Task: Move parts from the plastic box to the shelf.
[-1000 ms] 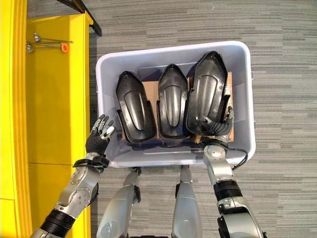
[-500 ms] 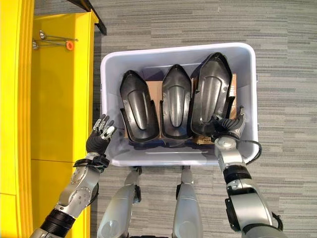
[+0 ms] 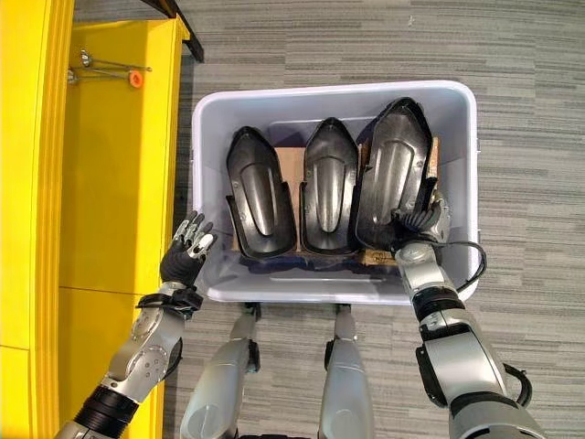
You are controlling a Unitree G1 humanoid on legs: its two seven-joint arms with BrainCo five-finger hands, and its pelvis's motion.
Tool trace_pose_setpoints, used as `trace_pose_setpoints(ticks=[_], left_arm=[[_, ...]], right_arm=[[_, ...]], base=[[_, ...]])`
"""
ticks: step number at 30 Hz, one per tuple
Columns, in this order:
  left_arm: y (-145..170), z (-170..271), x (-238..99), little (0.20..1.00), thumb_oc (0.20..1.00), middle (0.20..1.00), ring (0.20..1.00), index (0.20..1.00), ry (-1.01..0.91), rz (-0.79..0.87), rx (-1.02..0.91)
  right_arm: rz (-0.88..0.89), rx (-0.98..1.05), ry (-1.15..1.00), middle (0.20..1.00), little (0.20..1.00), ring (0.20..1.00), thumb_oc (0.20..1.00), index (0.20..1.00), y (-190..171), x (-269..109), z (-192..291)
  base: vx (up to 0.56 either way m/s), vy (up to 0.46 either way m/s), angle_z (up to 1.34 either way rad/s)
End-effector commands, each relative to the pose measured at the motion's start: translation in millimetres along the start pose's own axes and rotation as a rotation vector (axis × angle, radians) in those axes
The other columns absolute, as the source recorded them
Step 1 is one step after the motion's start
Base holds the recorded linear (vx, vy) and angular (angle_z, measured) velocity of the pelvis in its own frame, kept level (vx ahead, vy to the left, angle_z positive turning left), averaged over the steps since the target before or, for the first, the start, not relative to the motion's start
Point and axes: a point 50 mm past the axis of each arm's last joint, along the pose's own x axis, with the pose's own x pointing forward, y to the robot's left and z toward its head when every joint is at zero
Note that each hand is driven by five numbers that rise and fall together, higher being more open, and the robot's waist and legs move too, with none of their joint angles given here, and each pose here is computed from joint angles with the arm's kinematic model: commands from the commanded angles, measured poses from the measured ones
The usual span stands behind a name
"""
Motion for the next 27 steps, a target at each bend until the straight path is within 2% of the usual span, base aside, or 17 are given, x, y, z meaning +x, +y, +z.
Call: trace_pose_setpoints(ticks=[1, 12, 23, 27], left_arm=[[-14.1, 14.4, -0.2, 1.0, 1.0, 1.0, 1.0, 1.0, -0.075, -0.08, -0.002], [-9.8, 16.7, 1.1, 1.0, 1.0, 1.0, 1.0, 1.0, -0.093, -0.047, -0.007], [3.4, 16.0, 0.0, 1.0, 1.0, 1.0, 1.0, 1.0, -0.081, 0.011, 0.017], [9.1, 11.2, -2.7, 1.0, 1.0, 1.0, 1.0, 1.0, -0.054, 0.028, 0.012]], right_arm=[[0.119, -0.127, 0.053, 0.2, 0.2, 0.2, 0.2, 0.2, 23.1, -6.9, -9.8], [0.063, -0.104, 0.06, 0.2, 0.2, 0.2, 0.2, 0.2, 11.7, -9.2, -25.2], [-0.013, 0.133, -0.097, 0.2, 0.2, 0.2, 0.2, 0.2, -5.3, -25.2, -5.3], [-0.019, 0.29, -0.229, 0.2, 0.2, 0.2, 0.2, 0.2, -13.1, -38.5, 20.0]], base=[[0.0, 0.0, 0.0], [0.0, 0.001, 0.01], [0.0, 0.0, 0.01], [0.01, -0.004, 0.0]])
